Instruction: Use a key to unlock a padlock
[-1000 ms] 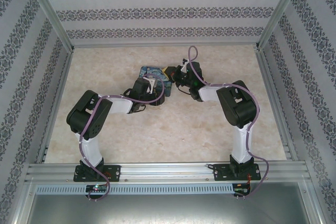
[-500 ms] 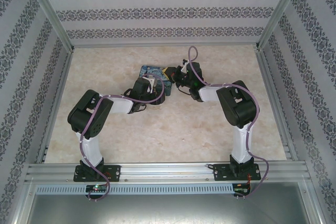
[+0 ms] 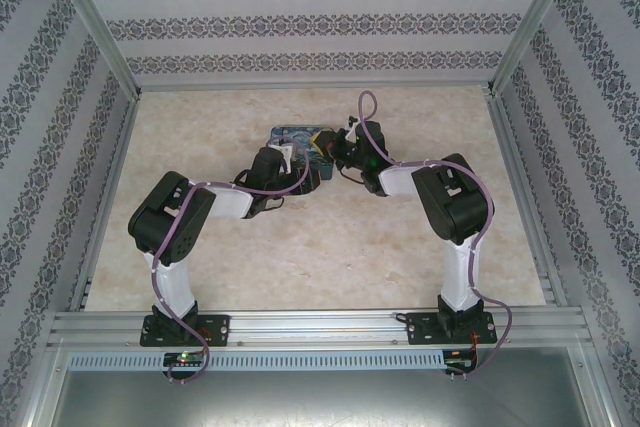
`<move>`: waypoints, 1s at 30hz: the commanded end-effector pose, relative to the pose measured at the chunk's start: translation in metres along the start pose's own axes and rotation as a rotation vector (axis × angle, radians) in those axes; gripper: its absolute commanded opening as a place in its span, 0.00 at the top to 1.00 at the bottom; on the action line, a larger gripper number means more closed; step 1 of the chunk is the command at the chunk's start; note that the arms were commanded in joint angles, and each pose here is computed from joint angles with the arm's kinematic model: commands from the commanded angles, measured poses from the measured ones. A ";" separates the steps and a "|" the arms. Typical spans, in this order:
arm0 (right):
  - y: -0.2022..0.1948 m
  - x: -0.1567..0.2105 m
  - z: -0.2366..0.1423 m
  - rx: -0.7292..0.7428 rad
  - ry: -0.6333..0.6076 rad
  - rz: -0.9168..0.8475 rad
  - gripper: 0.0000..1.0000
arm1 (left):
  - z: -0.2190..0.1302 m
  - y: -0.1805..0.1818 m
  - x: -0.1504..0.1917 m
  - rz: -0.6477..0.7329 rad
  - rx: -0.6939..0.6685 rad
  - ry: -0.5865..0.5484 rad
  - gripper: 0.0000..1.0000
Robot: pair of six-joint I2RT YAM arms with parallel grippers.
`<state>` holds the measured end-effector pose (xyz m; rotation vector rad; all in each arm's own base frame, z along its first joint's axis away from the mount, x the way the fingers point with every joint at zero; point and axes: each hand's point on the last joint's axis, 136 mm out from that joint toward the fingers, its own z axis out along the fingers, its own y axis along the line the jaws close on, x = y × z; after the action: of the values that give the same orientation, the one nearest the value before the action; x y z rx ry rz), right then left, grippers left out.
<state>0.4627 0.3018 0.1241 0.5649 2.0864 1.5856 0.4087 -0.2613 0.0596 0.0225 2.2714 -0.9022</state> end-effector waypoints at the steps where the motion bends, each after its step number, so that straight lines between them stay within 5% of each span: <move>1: -0.007 -0.003 -0.001 -0.001 -0.009 -0.011 1.00 | 0.000 0.001 -0.003 -0.002 0.010 -0.026 0.37; 17: -0.011 -0.004 0.003 0.003 -0.009 -0.002 1.00 | 0.020 0.034 0.019 0.084 -0.114 0.063 0.37; 30: -0.020 -0.005 0.001 0.019 -0.010 0.004 1.00 | 0.012 -0.016 0.000 -0.080 0.143 -0.011 0.40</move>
<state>0.4630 0.3019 0.1157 0.5742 2.0994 1.5794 0.4128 -0.2718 0.0490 0.0314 2.2670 -0.9682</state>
